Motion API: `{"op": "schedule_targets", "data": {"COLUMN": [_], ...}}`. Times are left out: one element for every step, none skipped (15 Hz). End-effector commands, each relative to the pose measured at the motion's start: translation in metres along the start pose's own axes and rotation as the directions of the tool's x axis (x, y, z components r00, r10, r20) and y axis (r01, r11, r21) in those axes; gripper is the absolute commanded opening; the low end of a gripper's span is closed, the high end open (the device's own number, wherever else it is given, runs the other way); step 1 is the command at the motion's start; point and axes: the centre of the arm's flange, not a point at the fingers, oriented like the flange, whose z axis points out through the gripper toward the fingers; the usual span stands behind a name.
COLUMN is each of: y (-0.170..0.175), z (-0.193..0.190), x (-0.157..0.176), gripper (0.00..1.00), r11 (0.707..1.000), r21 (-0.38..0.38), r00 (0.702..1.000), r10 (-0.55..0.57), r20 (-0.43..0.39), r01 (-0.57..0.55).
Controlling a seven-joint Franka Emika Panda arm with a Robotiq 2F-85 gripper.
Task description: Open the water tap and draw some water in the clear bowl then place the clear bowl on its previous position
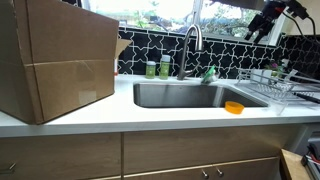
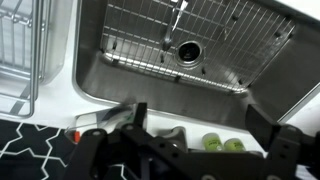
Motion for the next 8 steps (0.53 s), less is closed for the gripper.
{"op": "schedule_targets", "data": {"y": [0.004,0.005,0.004,0.004,0.004,0.004,0.013,0.025], "z": [0.002,0.005,0.007,0.007,0.007,0.006,0.016,0.027], "x": [0.009,0.014,0.018,0.019,0.020,0.020,0.040,0.057], "gripper": [1.00,1.00,1.00,1.00,1.00,1.00,1.00,1.00], "r11": [1.000,1.000,1.000,1.000,1.000,1.000,0.994,0.983], "r21": [-0.013,-0.020,-0.024,-0.026,-0.026,-0.027,-0.050,-0.074], "r00": [1.000,1.000,1.000,1.000,1.000,1.000,0.995,0.986], "r10": [0.004,0.005,0.004,0.003,0.003,0.003,0.096,0.168], "r20": [-0.008,-0.007,-0.004,-0.004,-0.005,-0.006,0.010,-0.018], "r01": [-0.005,-0.006,-0.004,-0.003,-0.003,-0.003,-0.096,-0.168]}}
